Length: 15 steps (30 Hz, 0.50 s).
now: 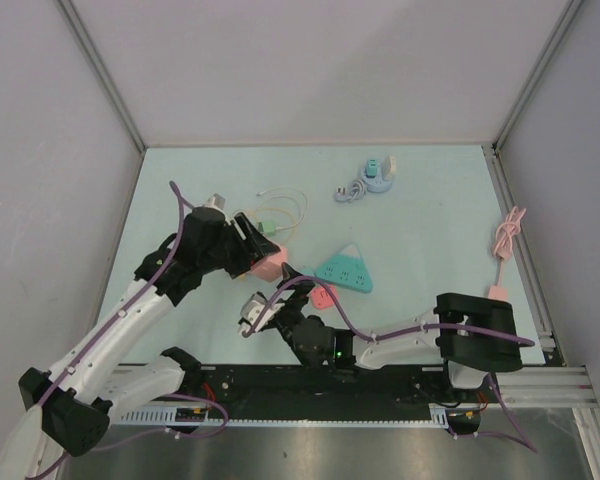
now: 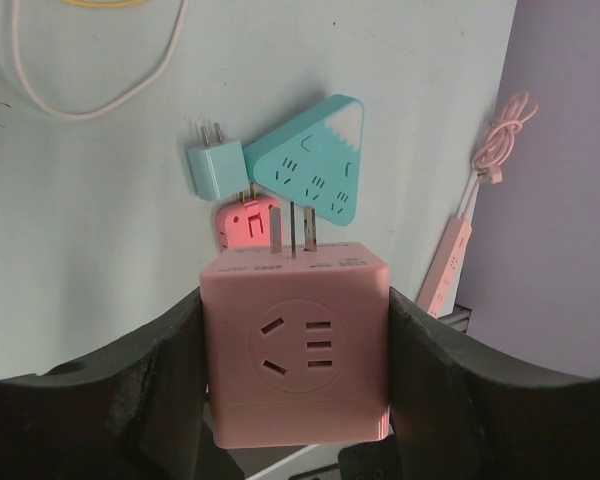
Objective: Insert the plug
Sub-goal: Pick up the plug from the center of the board.
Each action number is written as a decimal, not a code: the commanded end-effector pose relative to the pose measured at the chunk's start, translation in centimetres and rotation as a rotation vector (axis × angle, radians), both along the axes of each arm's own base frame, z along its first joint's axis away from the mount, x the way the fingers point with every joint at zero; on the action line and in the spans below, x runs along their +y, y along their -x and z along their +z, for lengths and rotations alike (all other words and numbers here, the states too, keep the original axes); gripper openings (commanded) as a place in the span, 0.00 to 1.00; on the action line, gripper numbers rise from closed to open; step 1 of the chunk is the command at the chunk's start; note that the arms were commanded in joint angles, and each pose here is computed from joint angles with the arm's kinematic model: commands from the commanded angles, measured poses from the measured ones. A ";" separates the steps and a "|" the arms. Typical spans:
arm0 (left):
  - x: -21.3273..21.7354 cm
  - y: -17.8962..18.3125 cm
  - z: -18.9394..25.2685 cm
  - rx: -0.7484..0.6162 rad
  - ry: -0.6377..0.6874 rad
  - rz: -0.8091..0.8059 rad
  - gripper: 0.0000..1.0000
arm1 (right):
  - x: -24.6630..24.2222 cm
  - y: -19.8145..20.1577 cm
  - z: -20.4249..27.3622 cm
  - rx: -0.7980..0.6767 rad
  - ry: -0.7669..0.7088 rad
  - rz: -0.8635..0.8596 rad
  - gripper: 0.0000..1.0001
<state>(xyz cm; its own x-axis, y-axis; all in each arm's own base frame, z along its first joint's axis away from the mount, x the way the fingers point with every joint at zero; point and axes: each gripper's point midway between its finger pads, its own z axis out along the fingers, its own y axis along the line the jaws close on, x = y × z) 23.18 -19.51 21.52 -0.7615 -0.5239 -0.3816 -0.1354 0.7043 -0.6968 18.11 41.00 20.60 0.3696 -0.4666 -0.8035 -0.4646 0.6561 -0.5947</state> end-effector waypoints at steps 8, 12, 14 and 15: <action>-3.2 0.4 2.3 -0.028 0.119 -0.062 0.37 | 0.0 -1.9 1.4 -0.065 -0.101 -0.094 0.59; -3.6 0.5 2.3 -0.033 0.127 -0.073 0.42 | 0.0 -1.6 1.5 -0.067 -0.103 -0.096 0.18; -3.6 0.3 2.2 -0.046 0.112 -0.078 0.55 | -0.1 -1.6 1.6 -0.064 -0.103 -0.098 0.08; -3.4 0.1 2.5 -0.060 0.105 -0.076 0.61 | -0.1 -1.4 1.6 -0.057 -0.107 -0.096 0.00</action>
<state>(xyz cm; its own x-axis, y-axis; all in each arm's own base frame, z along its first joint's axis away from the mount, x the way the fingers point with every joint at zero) 23.25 -20.49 20.93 -0.7647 -0.5188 -0.3822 -0.1364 0.7100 -0.6908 20.09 39.81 20.40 0.3593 -0.5064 -0.7839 -0.3394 0.7115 -0.6153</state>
